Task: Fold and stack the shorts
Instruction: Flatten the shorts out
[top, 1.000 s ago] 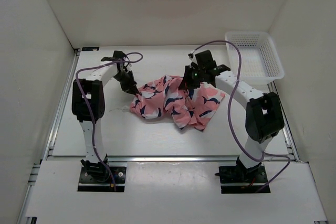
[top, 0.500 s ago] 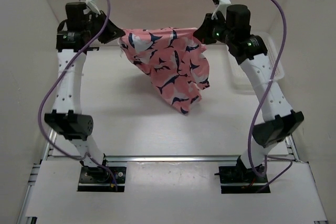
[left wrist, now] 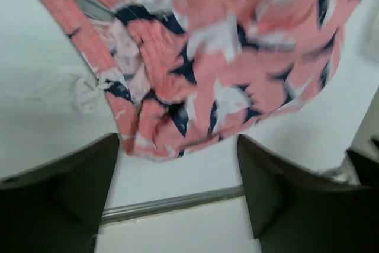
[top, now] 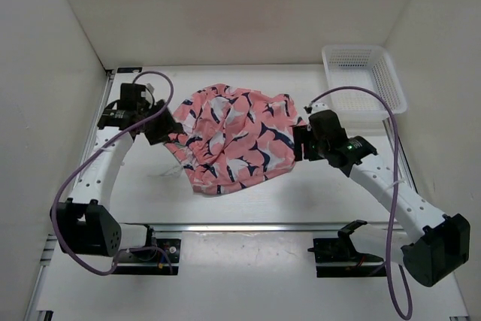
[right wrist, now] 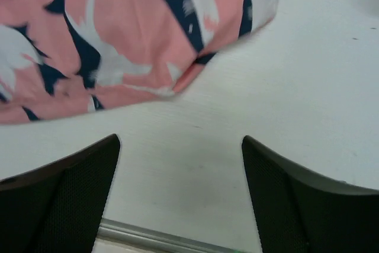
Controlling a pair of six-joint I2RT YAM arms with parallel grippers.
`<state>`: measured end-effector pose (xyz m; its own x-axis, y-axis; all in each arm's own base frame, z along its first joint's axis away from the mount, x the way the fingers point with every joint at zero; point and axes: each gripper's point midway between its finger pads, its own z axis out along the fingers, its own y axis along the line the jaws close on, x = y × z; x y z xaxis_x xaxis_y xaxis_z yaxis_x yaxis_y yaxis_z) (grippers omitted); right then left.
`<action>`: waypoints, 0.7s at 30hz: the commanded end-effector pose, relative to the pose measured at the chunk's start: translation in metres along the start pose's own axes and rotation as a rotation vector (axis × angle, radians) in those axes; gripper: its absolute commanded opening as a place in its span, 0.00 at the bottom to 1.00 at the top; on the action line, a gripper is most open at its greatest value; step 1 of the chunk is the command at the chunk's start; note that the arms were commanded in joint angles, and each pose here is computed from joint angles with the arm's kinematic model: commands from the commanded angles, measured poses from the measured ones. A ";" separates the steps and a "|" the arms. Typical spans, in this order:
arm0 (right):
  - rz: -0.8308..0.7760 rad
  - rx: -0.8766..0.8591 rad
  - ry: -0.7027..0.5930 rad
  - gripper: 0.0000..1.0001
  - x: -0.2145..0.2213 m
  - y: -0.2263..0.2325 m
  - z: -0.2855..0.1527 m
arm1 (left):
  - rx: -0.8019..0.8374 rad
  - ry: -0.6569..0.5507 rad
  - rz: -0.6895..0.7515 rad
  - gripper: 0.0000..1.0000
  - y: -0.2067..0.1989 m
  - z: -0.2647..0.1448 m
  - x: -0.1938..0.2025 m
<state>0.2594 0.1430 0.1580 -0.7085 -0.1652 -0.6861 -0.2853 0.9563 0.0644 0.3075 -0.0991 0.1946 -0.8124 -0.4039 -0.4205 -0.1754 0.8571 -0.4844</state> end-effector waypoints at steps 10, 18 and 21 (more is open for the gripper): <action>0.057 -0.312 -0.079 0.28 -0.058 0.137 -0.012 | -0.305 0.001 -0.210 0.75 0.093 0.062 -0.056; -0.168 -0.379 0.196 0.75 0.009 0.230 0.030 | -0.329 0.101 -0.173 0.71 0.094 0.109 -0.051; -0.116 -0.354 0.194 0.74 0.002 0.218 0.034 | -0.353 0.092 -0.140 0.71 0.089 0.105 -0.045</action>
<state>0.2022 0.3677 0.1194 -0.7423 -0.4197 -0.5224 -0.5949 0.7716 0.2254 0.3720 -0.0313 0.0512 -0.8205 -0.5456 -0.1709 -0.5112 0.8339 -0.2079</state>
